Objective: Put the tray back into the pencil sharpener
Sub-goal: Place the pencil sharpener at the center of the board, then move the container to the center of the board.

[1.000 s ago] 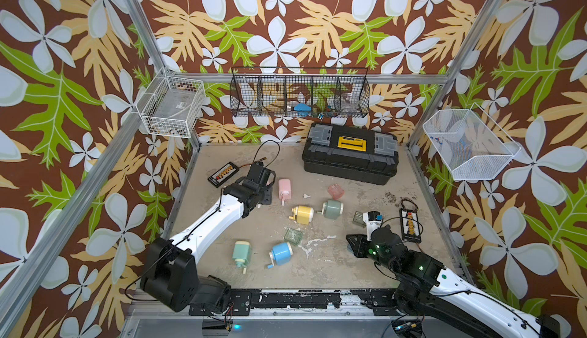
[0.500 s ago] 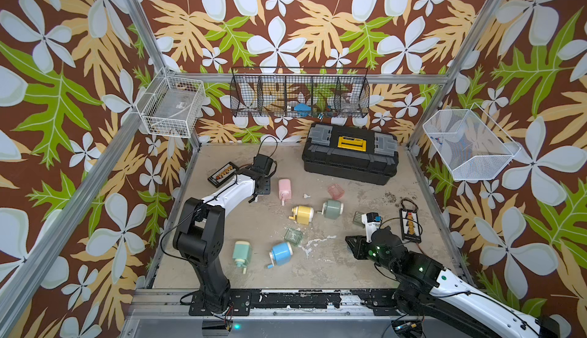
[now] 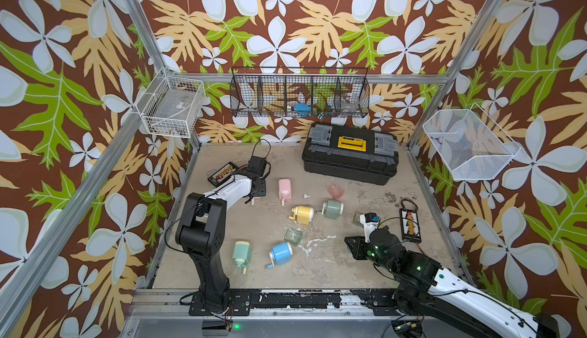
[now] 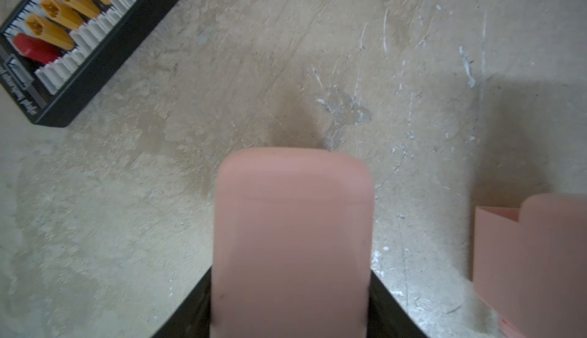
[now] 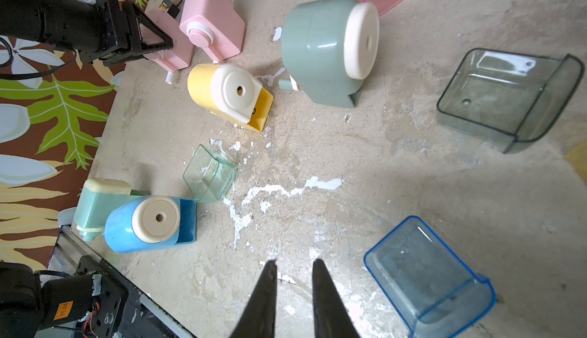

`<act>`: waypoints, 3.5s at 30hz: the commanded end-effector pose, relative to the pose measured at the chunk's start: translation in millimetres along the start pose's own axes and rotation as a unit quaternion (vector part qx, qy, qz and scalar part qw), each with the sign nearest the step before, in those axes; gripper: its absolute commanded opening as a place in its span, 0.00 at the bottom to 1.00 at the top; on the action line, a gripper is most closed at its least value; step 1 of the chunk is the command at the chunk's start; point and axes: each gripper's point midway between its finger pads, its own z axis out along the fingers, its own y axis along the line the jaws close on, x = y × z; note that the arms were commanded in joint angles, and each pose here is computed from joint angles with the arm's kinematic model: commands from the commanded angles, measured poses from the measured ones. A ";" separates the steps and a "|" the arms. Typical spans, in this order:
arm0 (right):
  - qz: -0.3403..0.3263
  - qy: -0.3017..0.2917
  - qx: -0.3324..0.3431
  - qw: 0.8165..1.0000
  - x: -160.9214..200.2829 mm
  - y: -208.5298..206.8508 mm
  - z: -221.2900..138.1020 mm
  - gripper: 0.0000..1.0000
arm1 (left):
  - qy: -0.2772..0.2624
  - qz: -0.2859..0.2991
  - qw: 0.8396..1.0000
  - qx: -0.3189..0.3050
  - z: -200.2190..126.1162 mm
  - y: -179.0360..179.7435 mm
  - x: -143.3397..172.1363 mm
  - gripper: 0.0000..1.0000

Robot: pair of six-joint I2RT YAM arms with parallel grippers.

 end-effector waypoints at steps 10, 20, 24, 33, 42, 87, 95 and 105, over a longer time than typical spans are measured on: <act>-0.003 -0.009 0.001 1.000 -4.5 1.0 -1.3 0.25 | 0.005 -0.011 1.000 0.007 3.5 -2.1 1.7 0.90; -0.027 0.007 -0.020 0.999 1.8 7.7 1.0 0.30 | -0.103 -0.032 0.993 0.046 -76.2 7.6 -32.5 0.96; -0.038 0.020 -0.029 0.999 4.1 14.4 6.5 0.32 | -0.171 -0.029 0.979 0.111 -125.3 4.5 -35.8 0.94; -0.072 0.063 0.003 0.995 14.4 40.2 32.9 0.34 | -0.310 0.009 0.911 0.272 -212.7 -18.1 -25.1 0.89; -0.075 0.087 0.036 0.993 27.5 67.3 64.6 0.38 | -0.381 0.000 0.873 0.303 -230.4 -11.4 -4.9 0.88; 0.026 0.105 0.128 0.986 49.8 89.6 164.9 0.34 | -0.449 -0.040 0.845 0.287 -256.6 14.7 3.5 0.85; 0.008 0.109 0.161 0.981 52.9 76.2 164.4 0.18 | -0.449 -0.041 0.846 0.285 -256.2 15.8 3.5 0.85; -0.020 0.107 0.172 0.979 51.7 65.6 156.1 0.05 | -0.448 -0.042 0.846 0.284 -255.5 16.0 3.7 0.85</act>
